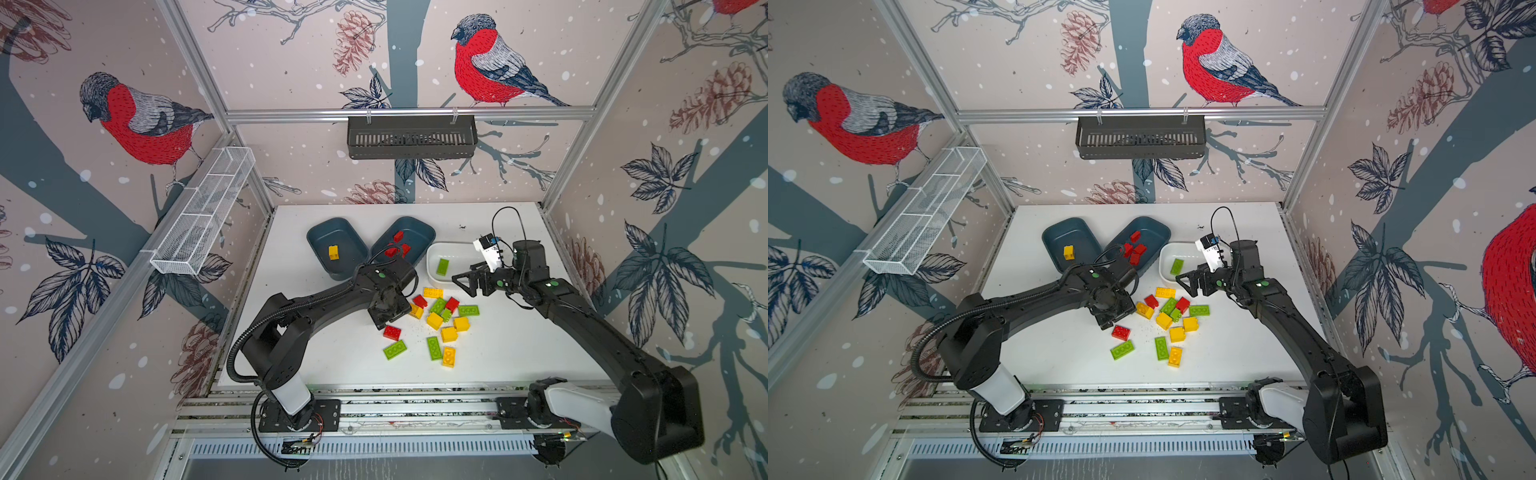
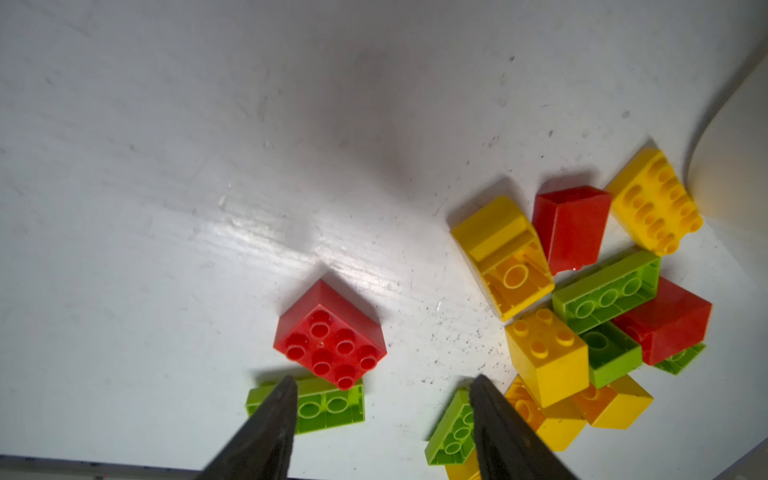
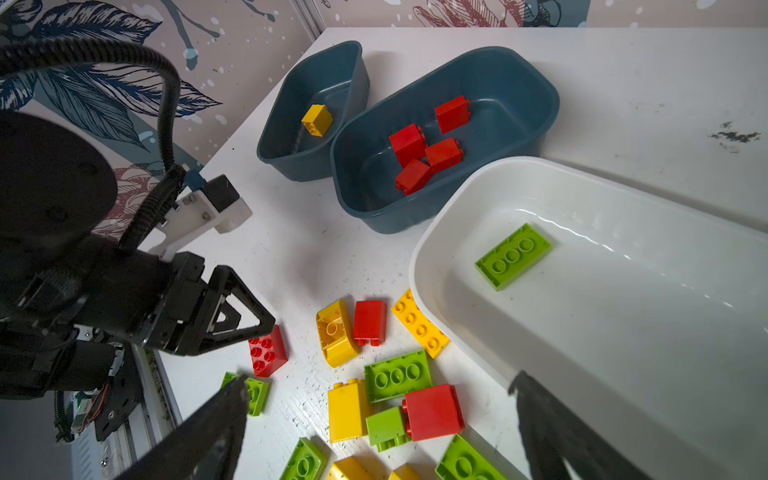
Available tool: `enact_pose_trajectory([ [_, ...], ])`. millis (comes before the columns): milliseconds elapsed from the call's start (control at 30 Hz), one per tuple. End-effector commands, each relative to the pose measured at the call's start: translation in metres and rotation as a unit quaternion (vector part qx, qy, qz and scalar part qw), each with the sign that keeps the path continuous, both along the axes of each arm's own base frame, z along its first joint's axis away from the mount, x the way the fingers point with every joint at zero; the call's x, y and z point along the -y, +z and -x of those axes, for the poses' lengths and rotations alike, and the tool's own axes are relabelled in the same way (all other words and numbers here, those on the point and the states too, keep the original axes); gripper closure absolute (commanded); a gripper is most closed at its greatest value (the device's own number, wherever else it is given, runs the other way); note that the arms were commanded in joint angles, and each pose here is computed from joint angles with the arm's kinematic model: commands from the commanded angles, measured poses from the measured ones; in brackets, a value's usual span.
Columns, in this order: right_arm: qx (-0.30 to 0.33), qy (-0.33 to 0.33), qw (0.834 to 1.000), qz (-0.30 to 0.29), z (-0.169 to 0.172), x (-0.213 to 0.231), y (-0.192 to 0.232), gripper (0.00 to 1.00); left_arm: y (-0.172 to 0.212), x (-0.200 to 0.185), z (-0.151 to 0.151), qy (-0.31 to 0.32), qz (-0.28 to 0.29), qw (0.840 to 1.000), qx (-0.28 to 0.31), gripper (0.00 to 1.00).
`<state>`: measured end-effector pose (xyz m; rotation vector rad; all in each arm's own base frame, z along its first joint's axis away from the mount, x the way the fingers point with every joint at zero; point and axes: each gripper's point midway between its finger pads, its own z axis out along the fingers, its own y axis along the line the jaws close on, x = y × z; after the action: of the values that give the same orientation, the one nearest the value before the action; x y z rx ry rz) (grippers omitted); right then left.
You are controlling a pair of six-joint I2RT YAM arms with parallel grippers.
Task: Sort the legos into containers by color
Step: 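Grasp a red brick with the left gripper and lift it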
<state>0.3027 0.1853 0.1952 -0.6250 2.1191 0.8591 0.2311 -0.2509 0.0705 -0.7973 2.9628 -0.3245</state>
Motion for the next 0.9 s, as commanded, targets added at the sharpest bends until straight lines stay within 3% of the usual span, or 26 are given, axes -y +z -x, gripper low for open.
enact_pose_trajectory([
  [0, 0.014, 0.010, 1.000, -0.020, -0.006, -0.008, 0.013, 0.01, -0.005, -0.008, 0.003, 0.099, -0.008, 0.995, -0.003, 0.34],
  [200, 0.020, 0.017, 0.999, -0.026, -0.006, -0.013, 0.015, 0.01, -0.027, -0.014, 0.012, 0.163, -0.010, 0.986, -0.014, 0.35],
  [467, 0.013, 0.029, 0.999, -0.022, 0.002, -0.020, 0.008, 0.00, -0.043, -0.008, 0.014, 0.170, -0.011, 0.985, -0.025, 0.41],
  [733, 0.006, 0.030, 0.999, -0.014, 0.010, -0.018, 0.001, 0.01, -0.058, 0.000, 0.018, 0.166, -0.008, 0.985, -0.037, 0.55],
  [867, 0.003, 0.028, 1.000, -0.007, 0.013, -0.015, -0.001, 0.00, -0.061, 0.000, 0.021, 0.163, -0.012, 0.986, -0.042, 0.69],
])
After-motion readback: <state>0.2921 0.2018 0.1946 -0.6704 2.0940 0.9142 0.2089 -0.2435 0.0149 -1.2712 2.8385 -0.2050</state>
